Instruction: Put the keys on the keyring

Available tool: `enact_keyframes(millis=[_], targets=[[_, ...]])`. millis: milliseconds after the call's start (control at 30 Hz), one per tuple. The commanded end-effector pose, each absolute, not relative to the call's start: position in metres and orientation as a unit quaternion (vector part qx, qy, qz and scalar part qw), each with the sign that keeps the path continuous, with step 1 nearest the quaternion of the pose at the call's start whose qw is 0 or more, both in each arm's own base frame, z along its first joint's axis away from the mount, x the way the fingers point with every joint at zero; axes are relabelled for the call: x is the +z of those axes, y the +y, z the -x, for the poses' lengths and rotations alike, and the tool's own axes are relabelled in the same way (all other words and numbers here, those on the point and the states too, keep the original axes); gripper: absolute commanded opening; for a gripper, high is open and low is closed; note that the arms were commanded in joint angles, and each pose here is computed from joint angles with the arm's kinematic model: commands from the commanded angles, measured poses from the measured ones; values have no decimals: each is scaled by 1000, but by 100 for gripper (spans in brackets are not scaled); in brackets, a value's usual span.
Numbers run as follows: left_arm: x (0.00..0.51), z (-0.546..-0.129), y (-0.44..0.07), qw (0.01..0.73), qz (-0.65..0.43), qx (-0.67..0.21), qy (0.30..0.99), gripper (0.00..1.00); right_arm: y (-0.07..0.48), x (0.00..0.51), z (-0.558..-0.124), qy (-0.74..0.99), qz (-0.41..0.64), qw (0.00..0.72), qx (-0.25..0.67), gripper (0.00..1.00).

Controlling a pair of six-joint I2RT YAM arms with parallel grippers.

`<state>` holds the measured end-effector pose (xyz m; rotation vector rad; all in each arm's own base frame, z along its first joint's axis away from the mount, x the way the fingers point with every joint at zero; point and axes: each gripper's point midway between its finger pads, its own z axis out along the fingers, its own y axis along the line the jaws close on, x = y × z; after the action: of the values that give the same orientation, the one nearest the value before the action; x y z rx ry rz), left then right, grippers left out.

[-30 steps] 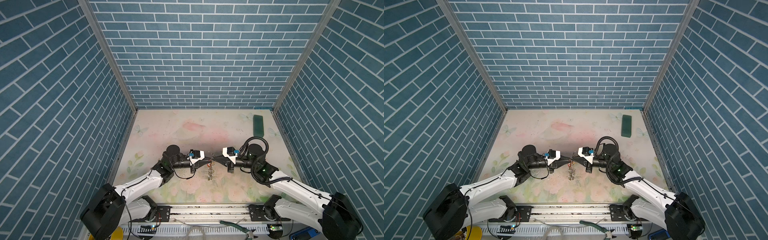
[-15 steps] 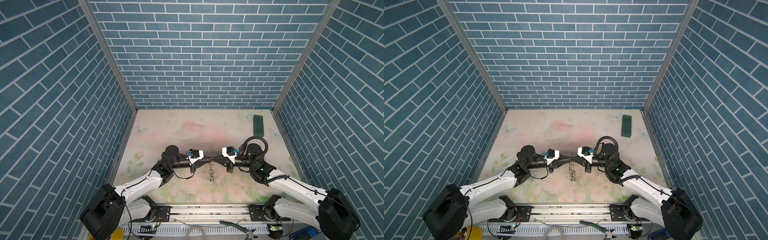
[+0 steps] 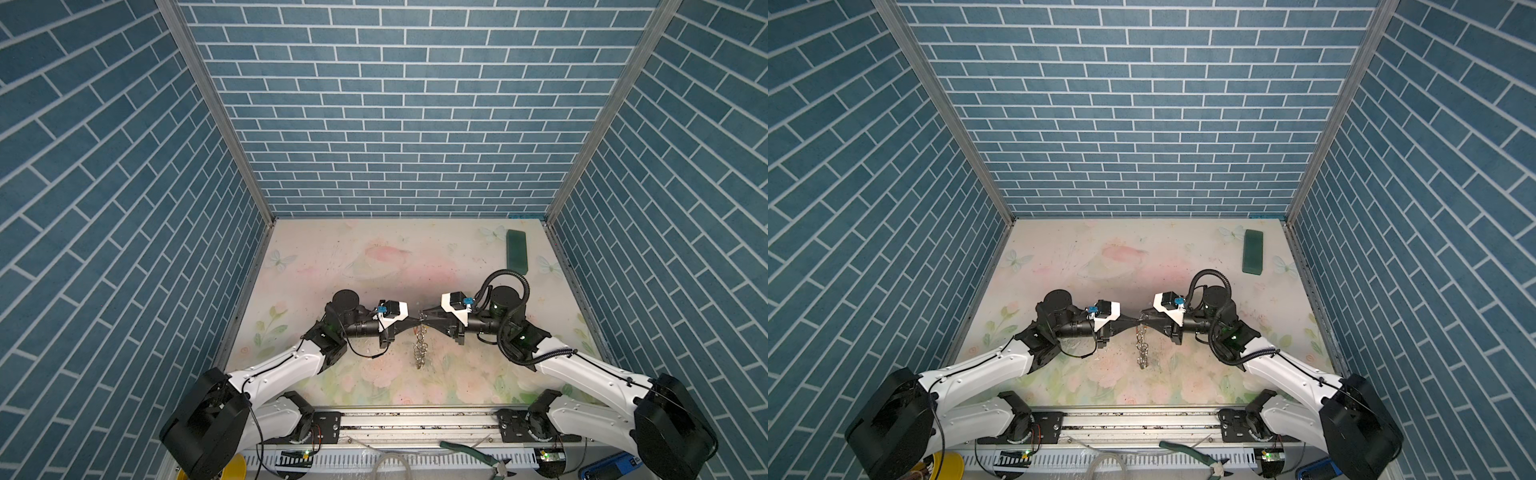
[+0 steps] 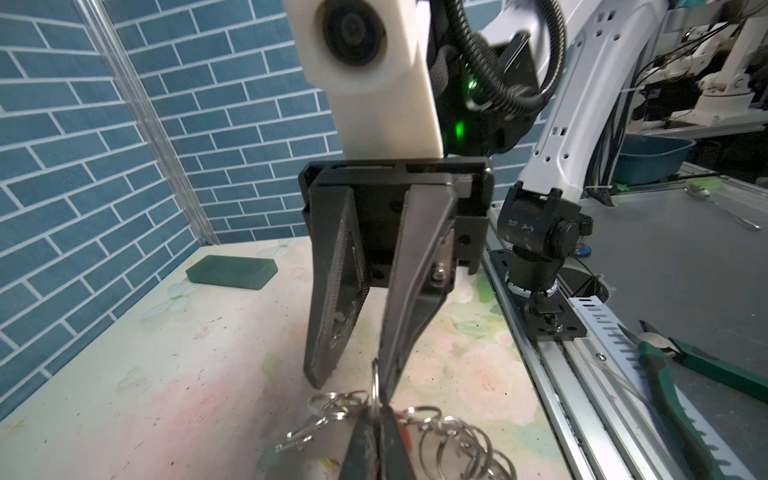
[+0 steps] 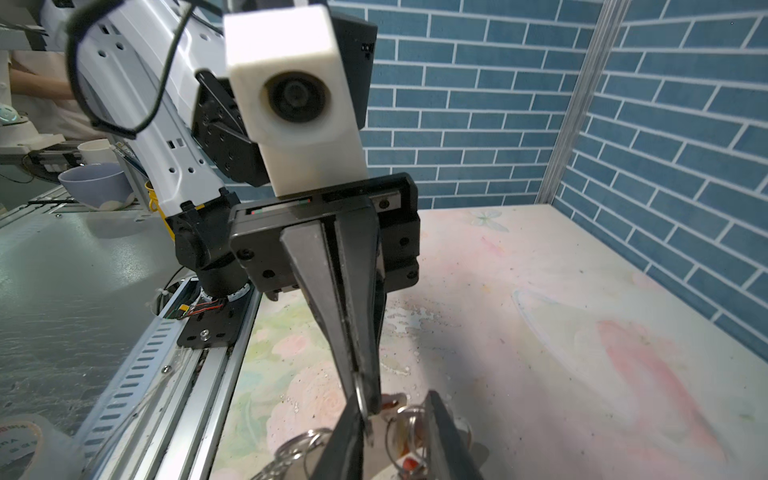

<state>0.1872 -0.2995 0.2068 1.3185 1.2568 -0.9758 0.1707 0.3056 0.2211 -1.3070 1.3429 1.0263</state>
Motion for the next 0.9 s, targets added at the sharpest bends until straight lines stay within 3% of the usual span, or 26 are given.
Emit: enact_keyframes(millis=[0, 433, 733, 867], targets=[[200, -190, -299, 499, -580, -367, 528, 0, 294, 218, -171, 583, 576, 450, 354, 36], [197, -181, -302, 466, -608, -369, 526, 0, 302, 221, -151, 585, 642, 366, 333, 29], [200, -177, -303, 468, -608, -378, 518, 0, 312, 216, -159, 589, 643, 365, 326, 19], [201, -175, -304, 465, -608, -387, 515, 0, 313, 217, -160, 588, 642, 369, 326, 19]])
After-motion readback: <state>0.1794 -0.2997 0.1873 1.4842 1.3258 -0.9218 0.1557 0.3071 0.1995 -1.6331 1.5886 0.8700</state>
